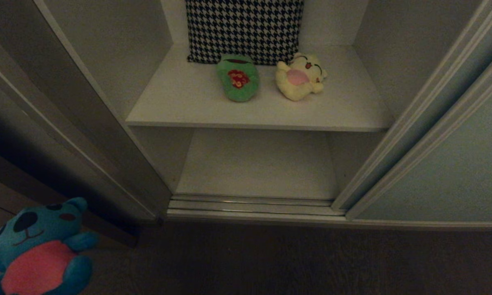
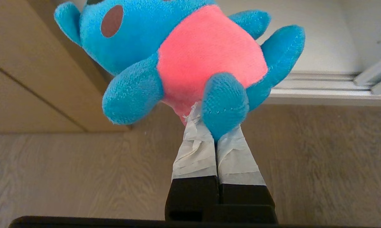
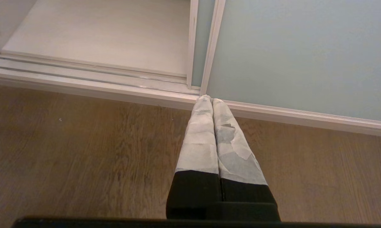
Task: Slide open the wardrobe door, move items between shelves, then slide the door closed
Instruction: Place the blue doll on the lower shelf
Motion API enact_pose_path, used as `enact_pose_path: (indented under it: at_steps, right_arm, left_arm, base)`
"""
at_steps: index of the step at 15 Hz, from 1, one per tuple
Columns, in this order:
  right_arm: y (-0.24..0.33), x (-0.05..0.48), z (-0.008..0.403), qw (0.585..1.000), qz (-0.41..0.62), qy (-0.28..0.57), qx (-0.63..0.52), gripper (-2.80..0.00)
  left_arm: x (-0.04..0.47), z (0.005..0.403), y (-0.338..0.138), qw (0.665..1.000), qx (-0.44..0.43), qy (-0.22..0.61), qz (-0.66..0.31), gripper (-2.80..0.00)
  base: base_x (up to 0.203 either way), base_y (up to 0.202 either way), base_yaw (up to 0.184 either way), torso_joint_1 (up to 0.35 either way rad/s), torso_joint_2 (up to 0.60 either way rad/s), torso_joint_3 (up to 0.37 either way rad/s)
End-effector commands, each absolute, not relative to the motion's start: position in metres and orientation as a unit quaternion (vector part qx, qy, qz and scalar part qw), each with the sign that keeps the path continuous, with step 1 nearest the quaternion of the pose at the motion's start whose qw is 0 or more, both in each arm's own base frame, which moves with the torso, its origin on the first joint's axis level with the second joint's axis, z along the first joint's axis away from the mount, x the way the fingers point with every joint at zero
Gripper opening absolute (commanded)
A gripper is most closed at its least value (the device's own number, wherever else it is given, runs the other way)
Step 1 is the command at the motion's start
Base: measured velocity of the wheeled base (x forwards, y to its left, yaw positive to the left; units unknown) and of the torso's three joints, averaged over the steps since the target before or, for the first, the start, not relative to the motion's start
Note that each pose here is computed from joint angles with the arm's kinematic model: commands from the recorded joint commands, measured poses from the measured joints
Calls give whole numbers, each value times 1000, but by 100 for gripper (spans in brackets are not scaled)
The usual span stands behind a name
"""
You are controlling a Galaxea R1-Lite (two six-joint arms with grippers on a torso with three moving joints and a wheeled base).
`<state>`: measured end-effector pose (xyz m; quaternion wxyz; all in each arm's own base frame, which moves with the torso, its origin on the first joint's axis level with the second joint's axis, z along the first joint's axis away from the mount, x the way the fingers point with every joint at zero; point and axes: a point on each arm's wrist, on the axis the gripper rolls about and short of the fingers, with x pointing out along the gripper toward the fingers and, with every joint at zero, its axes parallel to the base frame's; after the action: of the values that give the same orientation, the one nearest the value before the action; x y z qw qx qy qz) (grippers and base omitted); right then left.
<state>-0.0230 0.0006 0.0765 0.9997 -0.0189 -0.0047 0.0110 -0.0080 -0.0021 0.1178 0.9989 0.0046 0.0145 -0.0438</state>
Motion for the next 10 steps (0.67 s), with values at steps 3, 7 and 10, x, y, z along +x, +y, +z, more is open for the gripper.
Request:
enact_pose_path:
  at_steps: [3, 7, 10]
  right_arm:
    - [1, -23, 77, 1000, 11, -5, -19, -280]
    - [1, -23, 77, 1000, 11, -6, -19, -280]
    - [1, -23, 76, 1000, 11, -5, -19, -280]
  left_arm:
    - [-26, 89, -2, 998, 17, -30, -51, -280]
    - [-25, 81, -1, 1000, 19, 0, -16, -280]
    - [-23, 75, 0, 999, 43, 3, -8, -280]
  base:
    - [0, 0, 0, 0, 0, 0]
    - [0, 0, 0, 0, 0, 0]
    - [0, 0, 0, 0, 0, 0]
